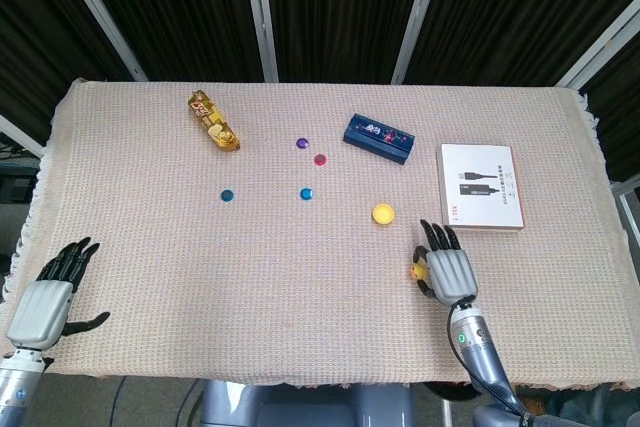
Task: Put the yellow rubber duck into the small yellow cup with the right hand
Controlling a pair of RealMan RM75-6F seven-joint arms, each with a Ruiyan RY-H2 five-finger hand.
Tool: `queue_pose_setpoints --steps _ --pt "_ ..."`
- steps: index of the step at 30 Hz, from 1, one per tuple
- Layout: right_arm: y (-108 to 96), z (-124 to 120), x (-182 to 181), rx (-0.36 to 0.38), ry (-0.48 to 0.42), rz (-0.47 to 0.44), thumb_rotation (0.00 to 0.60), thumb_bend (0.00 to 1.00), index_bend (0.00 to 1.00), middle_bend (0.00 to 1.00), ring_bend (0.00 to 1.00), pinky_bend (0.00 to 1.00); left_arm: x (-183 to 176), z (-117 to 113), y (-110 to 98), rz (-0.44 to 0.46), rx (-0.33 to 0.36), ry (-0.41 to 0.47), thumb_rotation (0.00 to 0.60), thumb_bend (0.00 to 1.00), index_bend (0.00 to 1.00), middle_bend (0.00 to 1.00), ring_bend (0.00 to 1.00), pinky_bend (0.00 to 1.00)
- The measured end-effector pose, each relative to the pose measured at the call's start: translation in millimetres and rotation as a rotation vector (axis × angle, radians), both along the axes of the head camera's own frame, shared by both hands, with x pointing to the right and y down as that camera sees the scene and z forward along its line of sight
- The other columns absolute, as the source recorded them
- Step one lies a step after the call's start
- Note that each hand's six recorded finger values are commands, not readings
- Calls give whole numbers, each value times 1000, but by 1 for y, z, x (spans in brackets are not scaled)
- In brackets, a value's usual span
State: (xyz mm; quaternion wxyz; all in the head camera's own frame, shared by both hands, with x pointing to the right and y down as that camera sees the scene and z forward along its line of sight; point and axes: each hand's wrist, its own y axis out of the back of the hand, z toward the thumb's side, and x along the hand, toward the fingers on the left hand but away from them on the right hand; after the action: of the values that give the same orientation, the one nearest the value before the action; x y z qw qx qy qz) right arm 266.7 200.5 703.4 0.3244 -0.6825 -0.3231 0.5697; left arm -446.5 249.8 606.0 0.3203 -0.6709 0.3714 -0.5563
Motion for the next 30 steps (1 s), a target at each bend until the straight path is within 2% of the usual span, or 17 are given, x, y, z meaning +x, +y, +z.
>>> queue_pose_setpoints --steps 12,30 --pt "-40 0 -37 40 -38 -29 600 237 502 0 0 0 1 -1 0 0 7 16 600 0 0 0 0 163" --pt "-83 25 -69 23 -34 -60 600 238 503 0 0 0 -1 0 4 -11 -18 45 600 0 0 0 0 163"
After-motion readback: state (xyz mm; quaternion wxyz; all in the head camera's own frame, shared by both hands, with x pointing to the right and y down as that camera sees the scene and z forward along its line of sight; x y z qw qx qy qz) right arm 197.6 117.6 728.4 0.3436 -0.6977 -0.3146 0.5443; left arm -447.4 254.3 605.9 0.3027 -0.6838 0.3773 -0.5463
